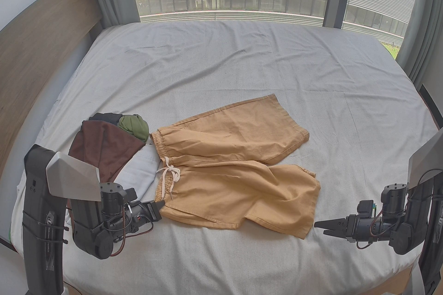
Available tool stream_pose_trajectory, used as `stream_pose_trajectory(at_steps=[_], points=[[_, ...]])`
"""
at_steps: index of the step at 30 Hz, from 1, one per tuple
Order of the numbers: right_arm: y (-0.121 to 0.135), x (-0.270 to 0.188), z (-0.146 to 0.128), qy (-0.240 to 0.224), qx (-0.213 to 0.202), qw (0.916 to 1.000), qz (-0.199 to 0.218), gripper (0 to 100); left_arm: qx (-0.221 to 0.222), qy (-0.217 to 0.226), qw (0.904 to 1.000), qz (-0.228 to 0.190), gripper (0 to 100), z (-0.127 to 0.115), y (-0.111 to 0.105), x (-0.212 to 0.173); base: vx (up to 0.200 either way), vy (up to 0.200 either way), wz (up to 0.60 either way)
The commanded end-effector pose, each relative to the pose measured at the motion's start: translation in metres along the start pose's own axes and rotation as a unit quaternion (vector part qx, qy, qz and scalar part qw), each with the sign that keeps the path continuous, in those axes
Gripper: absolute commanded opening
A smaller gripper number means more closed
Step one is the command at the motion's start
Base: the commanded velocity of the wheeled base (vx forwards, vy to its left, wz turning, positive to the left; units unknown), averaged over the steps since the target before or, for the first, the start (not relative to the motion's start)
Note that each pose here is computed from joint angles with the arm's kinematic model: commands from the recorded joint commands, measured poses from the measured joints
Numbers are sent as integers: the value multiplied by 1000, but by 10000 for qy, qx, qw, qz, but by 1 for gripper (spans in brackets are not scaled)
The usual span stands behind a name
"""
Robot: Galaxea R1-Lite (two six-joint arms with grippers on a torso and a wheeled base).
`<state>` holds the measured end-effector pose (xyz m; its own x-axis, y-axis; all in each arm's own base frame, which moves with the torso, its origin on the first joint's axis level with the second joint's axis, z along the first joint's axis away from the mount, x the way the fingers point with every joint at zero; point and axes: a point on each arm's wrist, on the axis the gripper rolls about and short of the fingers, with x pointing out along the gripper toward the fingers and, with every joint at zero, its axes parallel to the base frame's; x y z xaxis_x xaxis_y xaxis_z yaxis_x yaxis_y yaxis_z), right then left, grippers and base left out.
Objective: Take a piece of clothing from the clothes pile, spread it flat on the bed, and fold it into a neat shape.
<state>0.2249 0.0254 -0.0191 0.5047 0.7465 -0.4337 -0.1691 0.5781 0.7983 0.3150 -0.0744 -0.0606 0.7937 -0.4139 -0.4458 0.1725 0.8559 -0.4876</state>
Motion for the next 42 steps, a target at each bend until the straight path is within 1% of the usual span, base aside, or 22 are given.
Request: stream_pose_trajectory(at_steps=[1,2,3,5,6,7,12,18,22,24,26,33,35,36,39,41,42], points=[[-5,6,3,-49,-43,9999,-99,100,-49,135,9999,92,0,-2,1,-14,0,0,0],[-5,7,3,-51,-46,9999,-109,100,-54,138,9998,101,0,-2,1,-15,0,0,0],[-7,12,6,-109,-185,9996,-171,100,-3,208,9997,155,0,-5,3,-19,0,0,0],[-7,12,6,-109,-185,9996,-171,100,-3,208,9997,155,0,-5,3,-19,0,0,0],[-11,18,6,-108,-269,9993,-248,100,129,384,9989,237,0,-11,4,-26,0,0,0],[-11,20,6,-107,-290,9992,-245,100,151,391,9988,268,0,-12,6,-27,0,0,0],[-13,29,9,-108,-406,9989,-220,100,175,296,9989,311,0,-7,10,-27,0,0,0],[-17,31,8,-89,-518,9981,-313,100,184,208,9991,317,0,-4,12,-25,0,0,0],[-21,35,11,-272,-664,9958,-576,100,208,95,9994,278,0,1,11,-21,0,0,0],[-24,38,19,-488,-780,9932,-717,100,212,54,9994,260,0,3,10,-21,0,0,0],[-26,38,24,-633,-807,9916,-790,100,223,34,9995,235,0,5,8,-23,0,0,0],[-23,36,24,-650,-773,9919,-769,100,187,70,9995,242,0,4,8,-24,0,0,0],[-19,34,29,-759,-843,9909,-720,100,173,90,9995,251,0,3,8,-26,0,0,0],[-18,33,30,-781,-847,9908,-715,100,171,97,9995,254,100,3,8,-27,0,0,0],[-14,32,36,-906,-836,9902,-651,100,164,69,9995,242,100,5,6,-31,0,0,0],[-8,33,48,-1130,-847,9886,-529,100,76,-120,9998,166,100,17,-2,-40,0,0,0],[-8,33,50,-1167,-842,9883,-511,100,44,-168,9997,144,100,20,-4,-42,0,0,0]])
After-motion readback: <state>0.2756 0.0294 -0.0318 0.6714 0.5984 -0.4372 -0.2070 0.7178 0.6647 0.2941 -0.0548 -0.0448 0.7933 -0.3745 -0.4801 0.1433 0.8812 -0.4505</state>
